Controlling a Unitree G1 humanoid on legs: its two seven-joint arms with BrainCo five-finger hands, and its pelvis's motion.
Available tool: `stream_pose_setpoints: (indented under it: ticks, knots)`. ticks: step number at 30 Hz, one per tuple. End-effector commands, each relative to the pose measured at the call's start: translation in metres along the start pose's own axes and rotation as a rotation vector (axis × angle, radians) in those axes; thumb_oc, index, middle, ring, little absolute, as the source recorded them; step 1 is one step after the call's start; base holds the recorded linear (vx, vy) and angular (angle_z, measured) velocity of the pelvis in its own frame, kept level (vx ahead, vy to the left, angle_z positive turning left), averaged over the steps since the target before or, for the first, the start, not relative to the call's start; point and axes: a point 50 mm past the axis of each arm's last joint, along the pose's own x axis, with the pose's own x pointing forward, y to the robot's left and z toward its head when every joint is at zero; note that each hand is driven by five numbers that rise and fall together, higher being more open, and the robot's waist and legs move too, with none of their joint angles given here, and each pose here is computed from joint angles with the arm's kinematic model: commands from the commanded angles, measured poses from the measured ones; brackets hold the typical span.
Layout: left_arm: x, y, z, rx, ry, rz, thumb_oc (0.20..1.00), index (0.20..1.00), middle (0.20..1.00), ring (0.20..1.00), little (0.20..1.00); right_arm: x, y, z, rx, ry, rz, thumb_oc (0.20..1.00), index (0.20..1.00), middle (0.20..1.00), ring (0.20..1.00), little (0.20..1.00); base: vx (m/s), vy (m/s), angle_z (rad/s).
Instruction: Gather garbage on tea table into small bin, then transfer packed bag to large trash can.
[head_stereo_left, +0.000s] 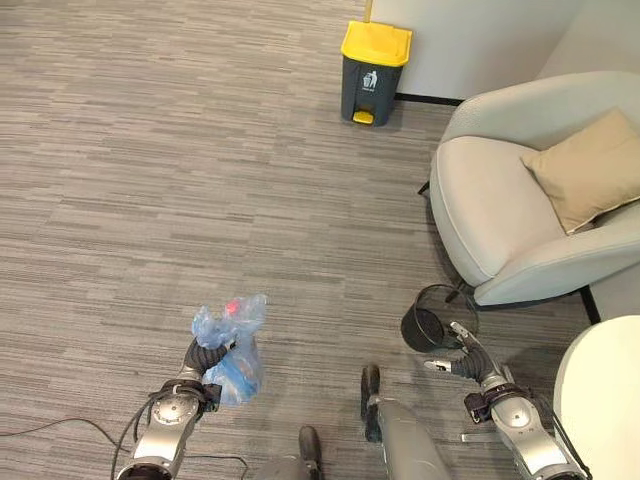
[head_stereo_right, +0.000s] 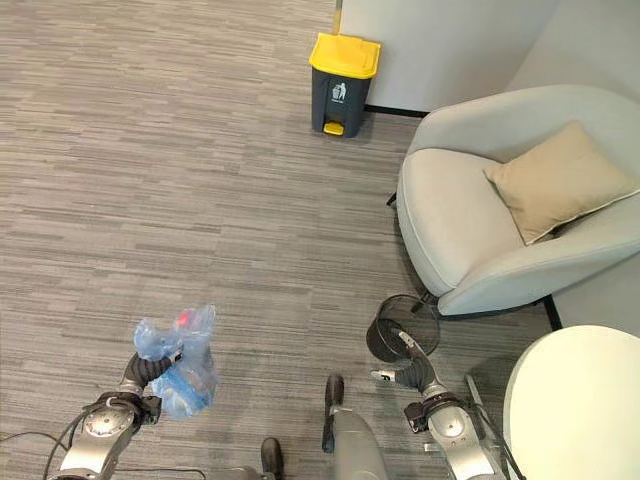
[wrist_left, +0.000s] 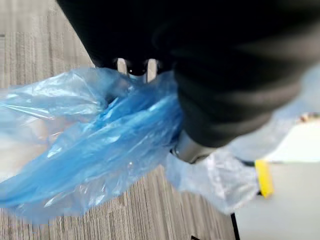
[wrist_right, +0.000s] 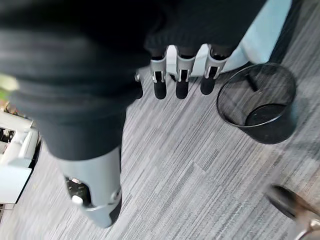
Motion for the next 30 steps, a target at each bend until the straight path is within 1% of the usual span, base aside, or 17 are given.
stream_pose_setpoints:
  ticks: [1,7,9,14,20,26,30]
  knots:
    - [0.002,0.009,0.028,0.025,-0.147,0.012,0.200,0.200,0.200,0.200,0.200,0.004,-0.013,0.011,-0.011,-0.052,-0.043,1.000,1.000,1.000,1.000,1.000,0.35,-0.088,0.34]
    - [-0.003,0.000,0.019,0.035,-0.119,-0.034,0.200,0.200,0.200,0.200,0.200,-0.008,-0.019,-0.002,-0.017,-0.022,-0.050,1.000,1.000,1.000,1.000,1.000,0.44,-0.214,0.75]
    - [-0.004,-0.001,0.016,0.040,-0.109,-0.046,0.200,0.200,0.200,0.200,0.200,-0.012,-0.021,-0.006,-0.014,-0.014,-0.051,1.000,1.000,1.000,1.000,1.000,0.44,-0.288,-0.03]
    - [-0.001,-0.005,0.022,0.024,-0.129,-0.050,0.200,0.200,0.200,0.200,0.200,-0.009,-0.023,-0.002,-0.015,-0.027,-0.054,1.000,1.000,1.000,1.000,1.000,0.26,-0.105,-0.33]
    - [0.000,-0.005,0.024,0.030,-0.141,-0.052,0.200,0.200,0.200,0.200,0.200,-0.005,-0.026,-0.003,-0.010,-0.019,-0.078,1.000,1.000,1.000,1.000,1.000,0.19,0.004,-0.40]
    - [-0.008,-0.006,0.015,0.030,-0.111,-0.064,0.200,0.200,0.200,0.200,0.200,-0.006,-0.019,-0.009,0.013,0.009,-0.067,1.000,1.000,1.000,1.000,1.000,0.32,0.115,-0.46]
    - [-0.010,-0.001,0.014,0.040,-0.111,-0.053,0.200,0.200,0.200,0.200,0.200,-0.002,-0.013,-0.003,0.052,-0.010,-0.052,1.000,1.000,1.000,1.000,1.000,0.37,0.201,-0.63]
